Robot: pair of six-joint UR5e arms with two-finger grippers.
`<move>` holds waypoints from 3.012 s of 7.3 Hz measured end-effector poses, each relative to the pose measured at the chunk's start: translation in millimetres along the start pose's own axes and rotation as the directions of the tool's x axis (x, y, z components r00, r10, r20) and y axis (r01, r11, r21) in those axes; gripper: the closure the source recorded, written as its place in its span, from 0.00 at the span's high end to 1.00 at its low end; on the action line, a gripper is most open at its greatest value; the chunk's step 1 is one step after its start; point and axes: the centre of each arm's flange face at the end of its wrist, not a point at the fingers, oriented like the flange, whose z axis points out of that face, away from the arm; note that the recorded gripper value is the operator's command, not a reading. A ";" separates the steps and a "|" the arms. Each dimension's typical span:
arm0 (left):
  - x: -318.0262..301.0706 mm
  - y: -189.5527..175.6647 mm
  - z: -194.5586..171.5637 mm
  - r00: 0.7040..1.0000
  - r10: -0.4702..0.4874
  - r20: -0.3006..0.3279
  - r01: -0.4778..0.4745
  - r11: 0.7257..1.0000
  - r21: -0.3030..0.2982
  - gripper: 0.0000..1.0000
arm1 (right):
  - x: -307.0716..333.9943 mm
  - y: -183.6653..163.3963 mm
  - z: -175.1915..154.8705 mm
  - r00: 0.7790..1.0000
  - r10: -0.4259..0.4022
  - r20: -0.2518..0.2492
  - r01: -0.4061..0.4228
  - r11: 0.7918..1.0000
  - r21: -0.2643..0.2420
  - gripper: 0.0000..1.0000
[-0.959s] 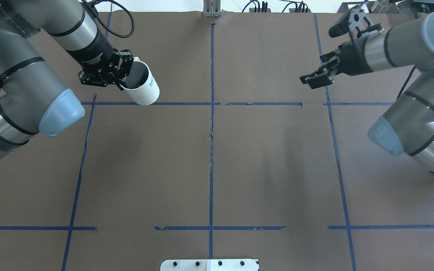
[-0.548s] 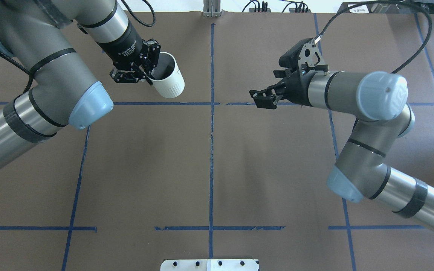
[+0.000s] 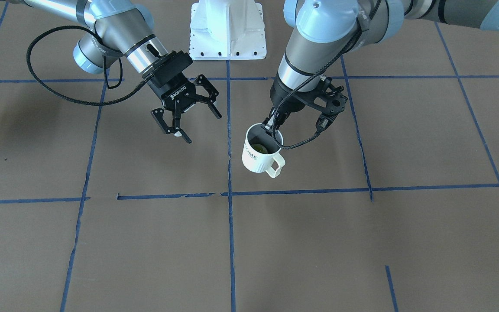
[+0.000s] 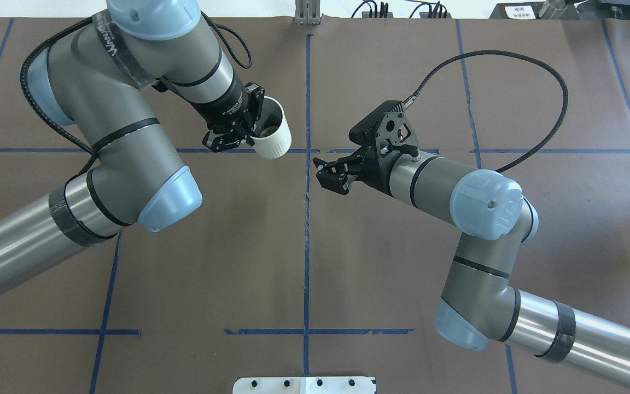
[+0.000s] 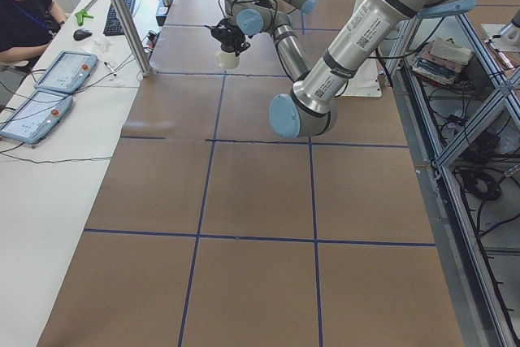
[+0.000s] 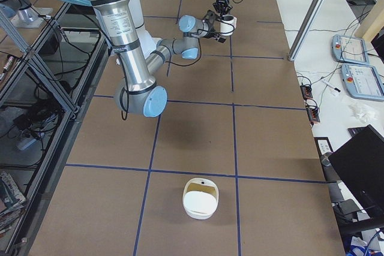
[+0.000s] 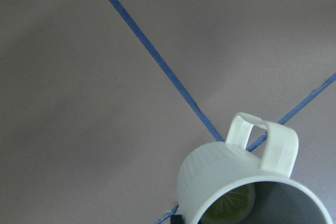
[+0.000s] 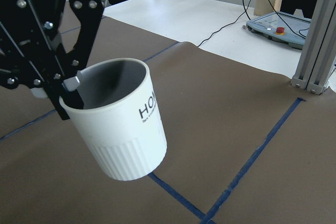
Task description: Left arm hands cup to right arm to dump lemon
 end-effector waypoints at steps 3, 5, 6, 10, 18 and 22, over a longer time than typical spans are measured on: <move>6.8 22.8 -10.2 1.000 -0.004 0.027 0.006 0.996 -0.093 0.01 | -8.2 -3.7 1.5 1.000 -0.019 0.005 0.019 1.000 0.009 1.00; 17.0 38.5 -22.9 1.000 -0.018 0.012 0.019 0.993 -0.114 0.01 | -16.8 -6.2 2.4 0.998 -0.069 -0.002 0.069 0.997 0.026 1.00; 22.8 44.8 -27.0 1.000 -0.026 0.007 0.026 0.993 -0.119 0.01 | -20.7 -5.5 2.5 0.996 -0.087 -0.009 0.087 0.996 0.032 1.00; 33.2 56.4 -28.6 0.999 -0.032 0.006 0.033 0.992 -0.125 0.01 | -27.3 -3.4 2.6 0.994 -0.109 -0.020 0.110 0.993 0.041 1.00; 25.0 66.5 -29.3 0.999 -0.028 0.042 0.036 0.982 -0.186 0.01 | -26.0 -3.6 3.0 0.993 -0.110 -0.038 0.112 0.993 0.049 1.00; 24.1 70.7 -34.0 0.999 -0.021 0.038 0.028 0.979 -0.204 0.09 | -27.3 -2.5 3.3 0.993 -0.108 -0.038 0.110 0.993 0.049 0.55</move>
